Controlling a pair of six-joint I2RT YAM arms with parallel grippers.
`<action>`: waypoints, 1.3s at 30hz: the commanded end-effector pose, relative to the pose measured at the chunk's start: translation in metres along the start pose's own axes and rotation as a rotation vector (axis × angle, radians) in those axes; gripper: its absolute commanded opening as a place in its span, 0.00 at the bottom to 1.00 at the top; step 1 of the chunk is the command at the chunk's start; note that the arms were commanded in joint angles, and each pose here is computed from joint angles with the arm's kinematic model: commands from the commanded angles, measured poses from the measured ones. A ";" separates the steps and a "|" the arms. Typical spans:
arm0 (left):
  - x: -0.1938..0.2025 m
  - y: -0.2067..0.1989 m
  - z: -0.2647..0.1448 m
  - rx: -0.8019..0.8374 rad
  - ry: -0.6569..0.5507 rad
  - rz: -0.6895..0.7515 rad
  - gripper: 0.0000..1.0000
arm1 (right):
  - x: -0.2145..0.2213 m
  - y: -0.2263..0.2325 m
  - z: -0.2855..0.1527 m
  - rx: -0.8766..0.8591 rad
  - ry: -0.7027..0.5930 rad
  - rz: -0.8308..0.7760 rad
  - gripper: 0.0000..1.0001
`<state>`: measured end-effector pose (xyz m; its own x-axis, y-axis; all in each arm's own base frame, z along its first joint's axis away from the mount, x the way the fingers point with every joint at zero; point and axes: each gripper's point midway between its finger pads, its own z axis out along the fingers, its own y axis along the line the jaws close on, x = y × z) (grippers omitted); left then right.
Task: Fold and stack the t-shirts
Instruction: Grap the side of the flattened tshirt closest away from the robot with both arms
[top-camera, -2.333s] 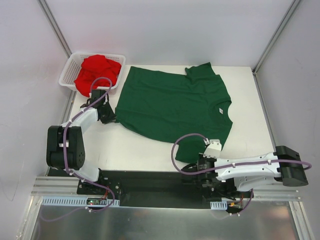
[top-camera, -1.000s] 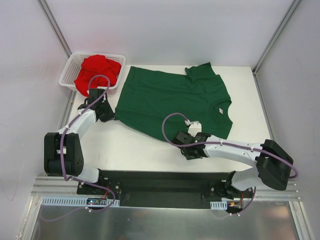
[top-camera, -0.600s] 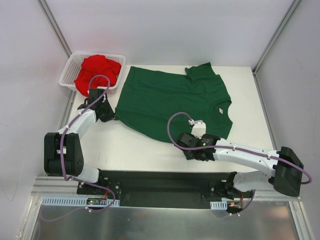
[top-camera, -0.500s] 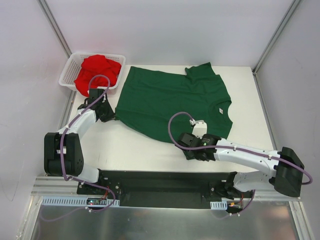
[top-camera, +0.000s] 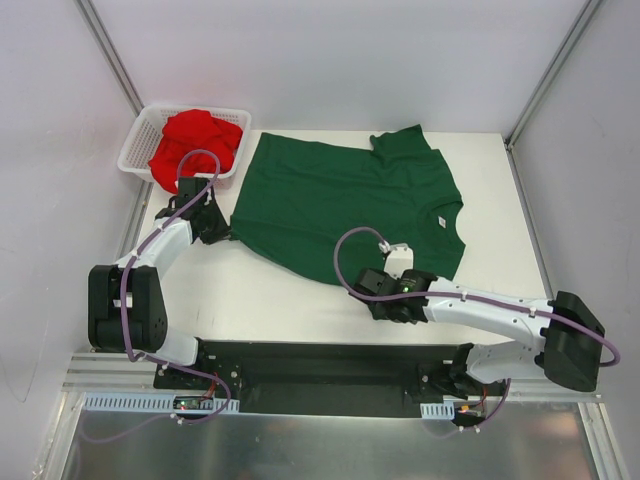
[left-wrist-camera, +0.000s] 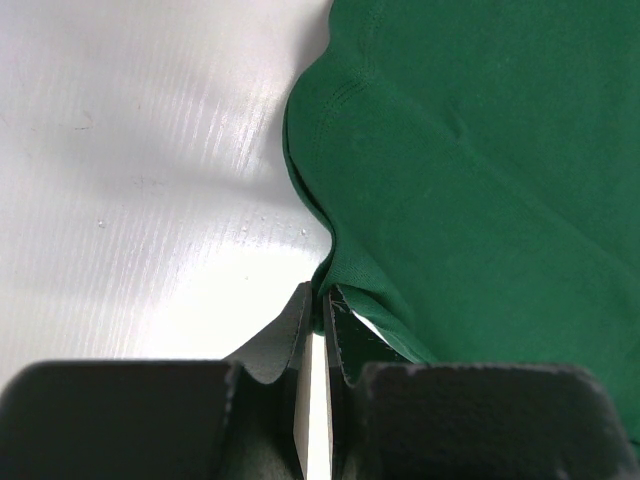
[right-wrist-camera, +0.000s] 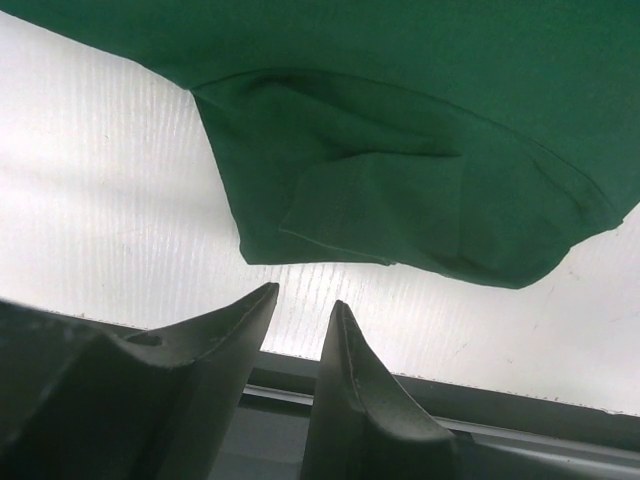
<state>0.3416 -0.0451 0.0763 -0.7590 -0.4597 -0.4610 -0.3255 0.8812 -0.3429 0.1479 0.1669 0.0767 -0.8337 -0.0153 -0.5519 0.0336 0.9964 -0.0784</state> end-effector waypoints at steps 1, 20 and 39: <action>-0.005 0.001 -0.007 0.004 -0.020 0.003 0.00 | 0.003 0.000 0.006 0.015 -0.008 0.007 0.33; -0.006 0.001 -0.006 0.003 -0.019 0.004 0.00 | -0.004 0.014 -0.007 -0.068 -0.019 -0.103 0.34; -0.008 0.001 -0.008 0.001 -0.030 0.003 0.00 | -0.007 -0.004 -0.066 -0.354 0.141 -0.577 0.62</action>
<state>0.3416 -0.0451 0.0761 -0.7591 -0.4598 -0.4609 -0.3258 0.8812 -0.3425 0.1336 0.1699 0.1337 -0.7737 -0.4185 -0.4756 -0.4512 0.8910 -0.0500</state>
